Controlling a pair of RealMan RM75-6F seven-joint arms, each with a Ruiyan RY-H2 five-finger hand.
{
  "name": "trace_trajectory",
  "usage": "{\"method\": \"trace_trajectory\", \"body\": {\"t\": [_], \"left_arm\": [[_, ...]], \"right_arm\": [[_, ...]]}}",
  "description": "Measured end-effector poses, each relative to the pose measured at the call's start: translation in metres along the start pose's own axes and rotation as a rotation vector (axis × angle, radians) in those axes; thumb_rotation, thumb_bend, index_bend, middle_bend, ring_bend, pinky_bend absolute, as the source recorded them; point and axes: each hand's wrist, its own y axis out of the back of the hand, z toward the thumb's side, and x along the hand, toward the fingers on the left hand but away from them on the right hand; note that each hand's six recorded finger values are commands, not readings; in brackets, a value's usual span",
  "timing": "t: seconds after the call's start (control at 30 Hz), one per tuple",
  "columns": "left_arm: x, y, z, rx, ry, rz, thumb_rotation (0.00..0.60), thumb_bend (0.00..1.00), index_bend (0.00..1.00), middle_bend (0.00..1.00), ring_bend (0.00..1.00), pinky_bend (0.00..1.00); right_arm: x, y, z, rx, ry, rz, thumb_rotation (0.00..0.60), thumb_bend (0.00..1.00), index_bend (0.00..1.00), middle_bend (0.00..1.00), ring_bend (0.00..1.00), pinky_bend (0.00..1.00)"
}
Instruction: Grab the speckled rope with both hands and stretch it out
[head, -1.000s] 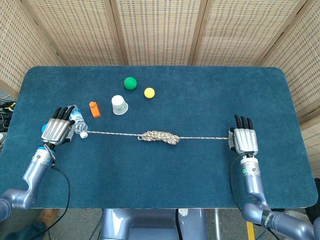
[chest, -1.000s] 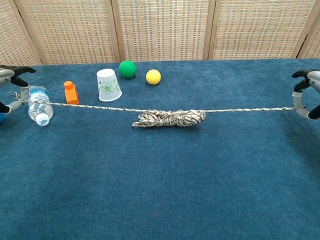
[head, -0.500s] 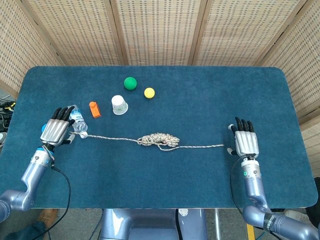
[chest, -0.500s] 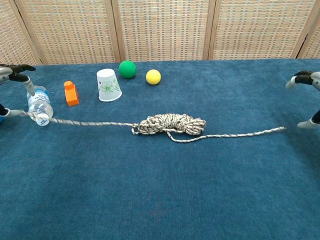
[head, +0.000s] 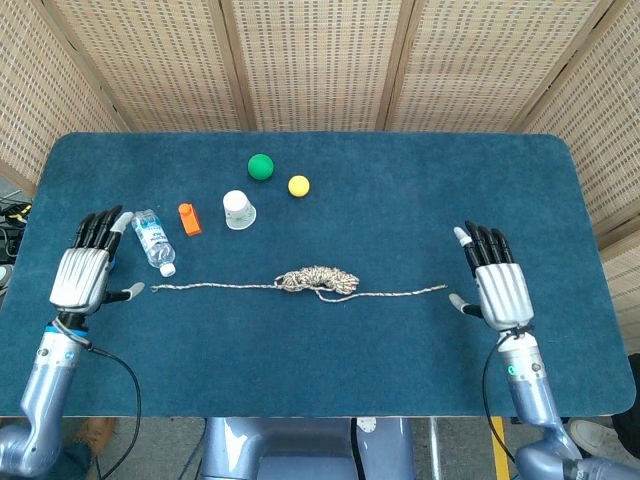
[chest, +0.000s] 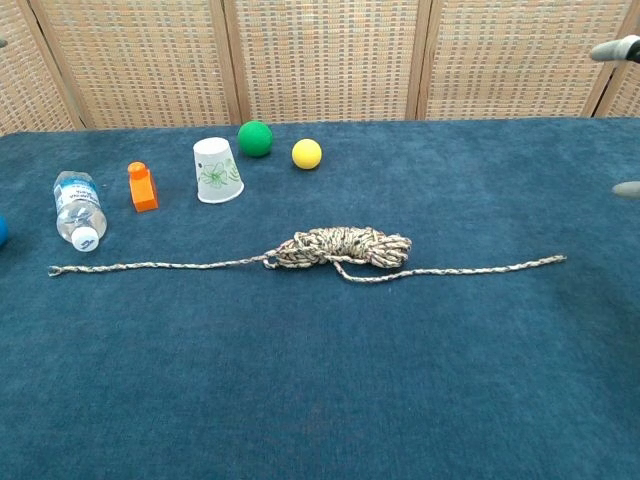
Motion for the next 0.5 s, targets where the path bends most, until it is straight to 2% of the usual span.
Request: {"method": "trace_trajectory", "body": {"t": [0.13,0.23,0.33,0.5], "left_arm": [[-0.038,0.017,-0.001,-0.017,0.069,0.017,0.600,0.00,0.00,0.00,0.00,0.00],[-0.069,0.021,-0.010,-0.005,0.109,0.009,0.600,0.00,0.00,0.00,0.00,0.00],[-0.094,0.021,-0.013,0.004,0.106,0.002,0.600,0.00,0.00,0.00,0.00,0.00],[-0.116,0.021,-0.018,-0.004,0.095,-0.004,0.600,0.00,0.00,0.00,0.00,0.00]], "right_arm": [[0.033,0.014,-0.003,0.040,0.029,-0.044,0.600,0.00,0.00,0.00,0.00,0.00],[0.058,0.019,-0.004,0.089,0.042,-0.060,0.600,0.00,0.00,0.00,0.00,0.00],[0.084,0.021,-0.007,0.113,0.046,-0.063,0.600,0.00,0.00,0.00,0.00,0.00],[0.104,0.025,-0.015,0.115,0.028,-0.060,0.600,0.00,0.00,0.00,0.00,0.00]]}}
